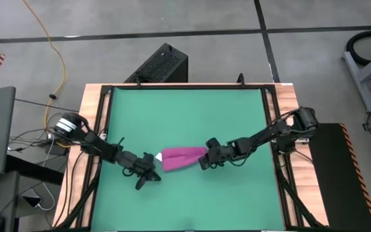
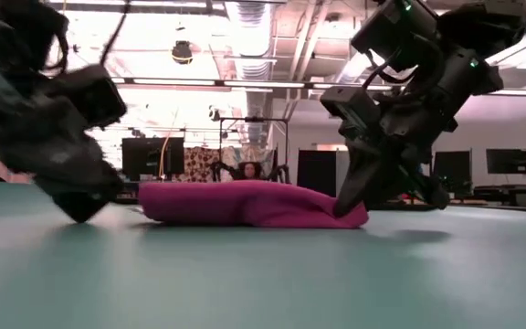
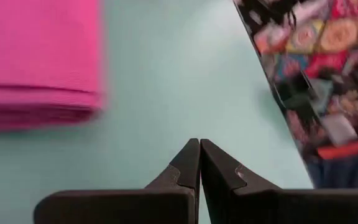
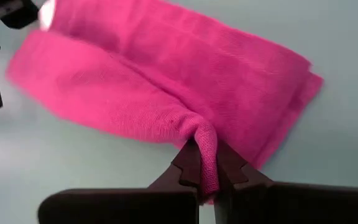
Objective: Roll towel
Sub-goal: Roll the pink towel
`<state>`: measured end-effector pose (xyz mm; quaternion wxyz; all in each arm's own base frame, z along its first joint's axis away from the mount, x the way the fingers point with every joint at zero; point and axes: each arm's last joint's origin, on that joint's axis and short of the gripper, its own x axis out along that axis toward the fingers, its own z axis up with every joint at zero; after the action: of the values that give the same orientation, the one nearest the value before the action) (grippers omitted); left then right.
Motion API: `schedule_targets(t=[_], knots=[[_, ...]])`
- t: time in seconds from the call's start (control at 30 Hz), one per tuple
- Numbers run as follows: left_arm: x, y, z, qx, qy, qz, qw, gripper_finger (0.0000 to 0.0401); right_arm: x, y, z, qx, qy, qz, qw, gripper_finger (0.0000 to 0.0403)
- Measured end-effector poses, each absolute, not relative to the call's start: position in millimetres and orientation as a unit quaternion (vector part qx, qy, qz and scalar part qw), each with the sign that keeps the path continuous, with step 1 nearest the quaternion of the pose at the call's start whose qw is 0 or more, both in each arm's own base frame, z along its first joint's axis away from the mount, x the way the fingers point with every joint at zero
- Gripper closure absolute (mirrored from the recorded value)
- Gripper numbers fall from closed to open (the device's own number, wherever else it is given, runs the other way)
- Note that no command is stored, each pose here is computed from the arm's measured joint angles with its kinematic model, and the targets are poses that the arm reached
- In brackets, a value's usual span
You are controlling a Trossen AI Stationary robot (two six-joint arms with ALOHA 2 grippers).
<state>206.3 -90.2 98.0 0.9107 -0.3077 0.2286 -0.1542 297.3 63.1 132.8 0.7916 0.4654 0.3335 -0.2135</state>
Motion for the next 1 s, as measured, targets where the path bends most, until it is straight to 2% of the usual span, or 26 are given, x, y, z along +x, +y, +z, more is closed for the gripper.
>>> schedule_targets(t=[0.1, 0.23, 0.33, 0.4, 0.6, 0.8, 1.0], knots=[[202.2, -93.0, 106.8, -0.26, 0.208, -0.112, 0.936, 0.0401, 298.4, 63.5, 131.9, 0.467, 0.333, -0.21, 0.792, 0.0379], [199.1, -95.3, 122.9, -0.142, 0.134, 0.014, 0.981, 0.0401, 298.3, 63.8, 133.4, 0.463, 0.333, -0.206, 0.796, 0.0379], [200.8, -92.9, 132.6, -0.046, 0.104, 0.072, 0.991, 0.0401, 298.4, 64.1, 133.9, 0.462, 0.332, -0.204, 0.797, 0.0379], [203.1, -86.3, 128.9, -0.016, 0.123, 0.093, 0.988, 0.0401, 298.5, 64.2, 134.0, 0.462, 0.332, -0.203, 0.797, 0.0379], [198.3, -102.1, 121.4, 0.007, 0.173, 0.062, 0.983, 0.0401, 298.4, 64.1, 134.0, 0.461, 0.334, -0.202, 0.797, 0.0379], [182.3, -147.9, 128.7, 0.186, 0.186, -0.007, 0.965, 0.0401, 298.2, 64.3, 133.9, 0.451, 0.337, -0.197, 0.803, 0.0379], [190.3, -157.2, 139.3, 0.288, 0.203, -0.002, 0.936, 0.0373, 298.2, 64.3, 133.9, 0.443, 0.339, -0.194, 0.807, 0.0379]])
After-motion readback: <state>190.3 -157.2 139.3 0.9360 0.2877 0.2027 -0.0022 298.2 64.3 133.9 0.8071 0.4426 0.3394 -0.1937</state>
